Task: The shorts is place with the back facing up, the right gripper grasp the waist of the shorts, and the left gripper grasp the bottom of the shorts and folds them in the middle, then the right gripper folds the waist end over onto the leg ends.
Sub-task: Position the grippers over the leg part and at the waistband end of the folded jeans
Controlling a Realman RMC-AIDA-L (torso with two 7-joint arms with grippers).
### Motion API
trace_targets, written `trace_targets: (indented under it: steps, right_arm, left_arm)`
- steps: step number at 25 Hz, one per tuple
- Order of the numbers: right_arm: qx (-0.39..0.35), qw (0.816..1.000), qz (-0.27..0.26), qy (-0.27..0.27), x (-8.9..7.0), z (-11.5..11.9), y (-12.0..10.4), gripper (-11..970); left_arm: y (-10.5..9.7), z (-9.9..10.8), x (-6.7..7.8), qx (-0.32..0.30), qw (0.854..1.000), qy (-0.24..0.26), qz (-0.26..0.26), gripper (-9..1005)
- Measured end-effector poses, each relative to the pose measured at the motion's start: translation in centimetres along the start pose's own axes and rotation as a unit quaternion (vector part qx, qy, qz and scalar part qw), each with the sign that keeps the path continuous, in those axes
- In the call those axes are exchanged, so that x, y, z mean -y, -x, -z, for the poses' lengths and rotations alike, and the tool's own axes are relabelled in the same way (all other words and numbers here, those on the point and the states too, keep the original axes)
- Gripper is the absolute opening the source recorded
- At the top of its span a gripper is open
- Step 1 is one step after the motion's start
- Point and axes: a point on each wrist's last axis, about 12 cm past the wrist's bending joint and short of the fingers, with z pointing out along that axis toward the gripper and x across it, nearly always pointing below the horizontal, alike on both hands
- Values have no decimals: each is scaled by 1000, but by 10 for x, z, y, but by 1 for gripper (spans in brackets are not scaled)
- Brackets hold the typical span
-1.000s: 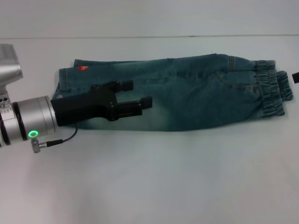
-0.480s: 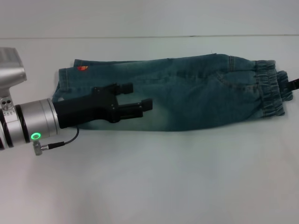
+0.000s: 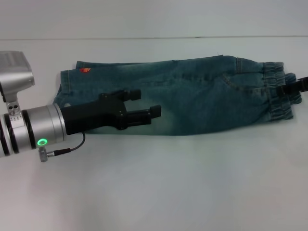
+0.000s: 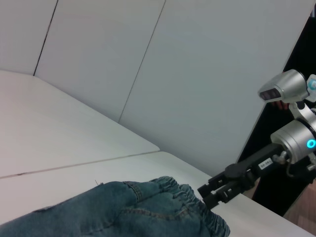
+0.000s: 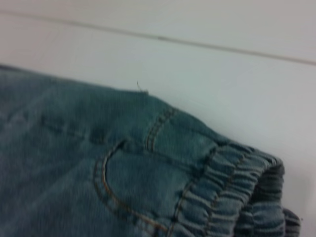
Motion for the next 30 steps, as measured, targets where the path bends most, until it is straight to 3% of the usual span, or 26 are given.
trace_targets:
  steps: [15, 25, 30]
  right_arm:
    - [30, 999, -27, -10, 10, -1, -3, 836]
    - [25, 999, -28, -13, 5, -18, -14, 814]
    - [33, 999, -24, 15, -3, -22, -15, 802]
  left_arm:
    - [-7, -1, 1, -3, 1000, 5, 13, 933]
    - [-8, -1, 2, -3, 1000, 1, 15, 932]
    - [-8, -1, 2, -3, 1000, 1, 15, 932]
